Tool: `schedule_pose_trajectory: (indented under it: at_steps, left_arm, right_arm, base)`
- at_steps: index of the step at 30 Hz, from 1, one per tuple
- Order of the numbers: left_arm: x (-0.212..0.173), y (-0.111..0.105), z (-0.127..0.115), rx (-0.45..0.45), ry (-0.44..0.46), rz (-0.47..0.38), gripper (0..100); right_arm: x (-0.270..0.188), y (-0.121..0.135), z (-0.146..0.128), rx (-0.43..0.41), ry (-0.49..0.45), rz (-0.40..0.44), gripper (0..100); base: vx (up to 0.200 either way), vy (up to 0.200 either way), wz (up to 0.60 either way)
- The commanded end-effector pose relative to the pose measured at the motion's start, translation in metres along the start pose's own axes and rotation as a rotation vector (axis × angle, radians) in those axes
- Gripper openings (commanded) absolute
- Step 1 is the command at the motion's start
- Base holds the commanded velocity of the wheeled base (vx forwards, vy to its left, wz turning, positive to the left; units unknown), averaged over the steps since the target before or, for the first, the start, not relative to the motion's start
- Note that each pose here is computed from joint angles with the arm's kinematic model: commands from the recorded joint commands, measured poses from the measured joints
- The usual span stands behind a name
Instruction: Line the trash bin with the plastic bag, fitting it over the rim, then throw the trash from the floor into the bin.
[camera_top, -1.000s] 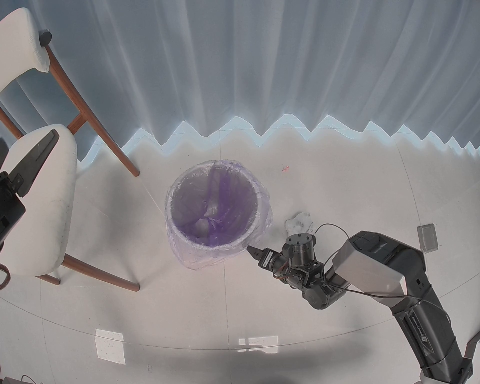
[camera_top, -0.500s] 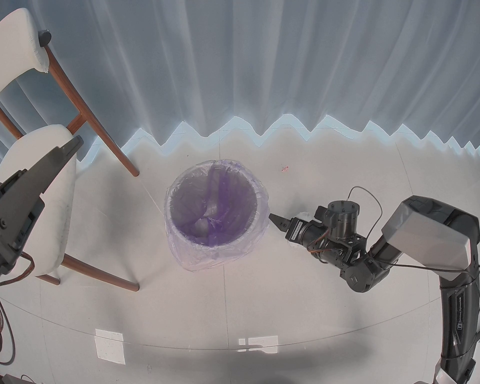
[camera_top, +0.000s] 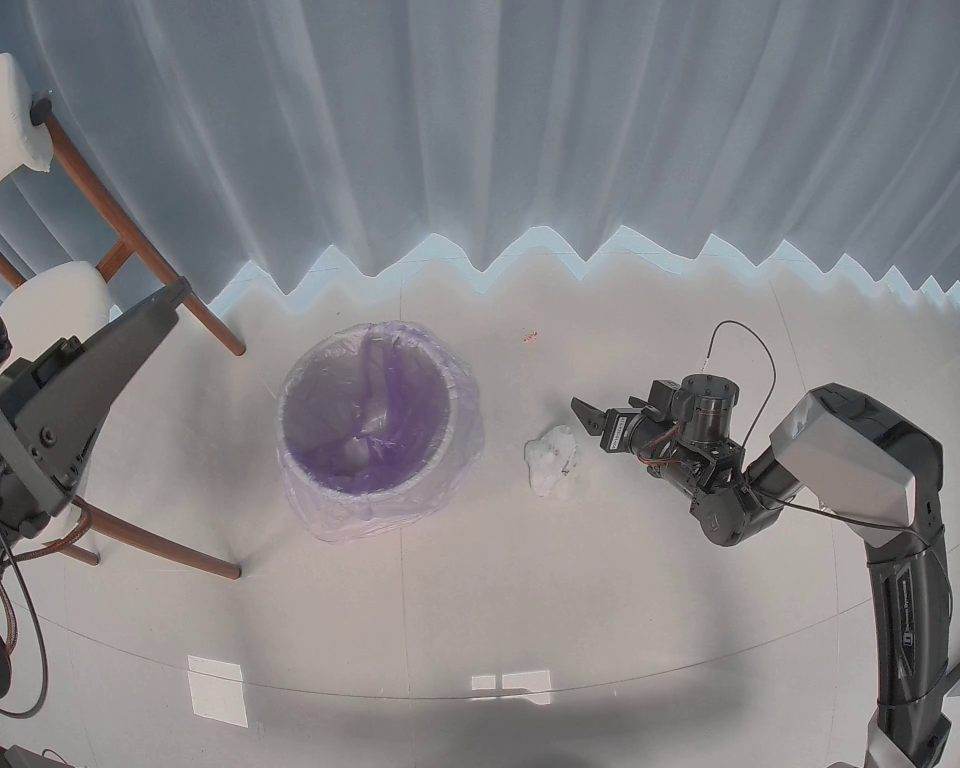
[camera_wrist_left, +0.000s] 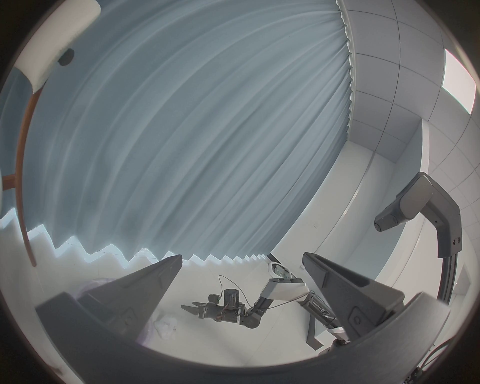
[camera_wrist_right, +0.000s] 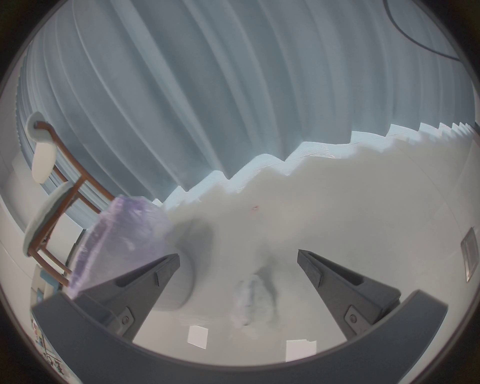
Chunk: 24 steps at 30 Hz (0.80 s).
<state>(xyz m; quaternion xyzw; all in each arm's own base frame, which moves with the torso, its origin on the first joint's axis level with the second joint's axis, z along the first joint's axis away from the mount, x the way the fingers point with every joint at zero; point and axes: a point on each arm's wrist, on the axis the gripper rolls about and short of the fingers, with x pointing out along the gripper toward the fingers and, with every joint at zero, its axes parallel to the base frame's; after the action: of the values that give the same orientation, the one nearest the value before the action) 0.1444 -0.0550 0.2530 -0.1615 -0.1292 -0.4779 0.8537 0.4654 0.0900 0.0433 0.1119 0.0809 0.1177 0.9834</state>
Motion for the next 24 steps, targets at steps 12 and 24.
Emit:
schedule_pose_trajectory:
  at_steps: [12,24]
  left_arm:
    - [-0.003,-0.004,0.003,0.005,-0.015,-0.004,100]
    - [-0.002,-0.004,0.006,-0.041,-0.022,-0.005,100]
  right_arm:
    - [0.048,-0.006,-0.071,-0.036,0.110,-0.037,100]
    - [0.058,0.019,-0.097,-0.037,0.118,-0.007,100]
  base:
    - [0.000,0.000,0.00]
    - [-0.050,0.050,0.00]
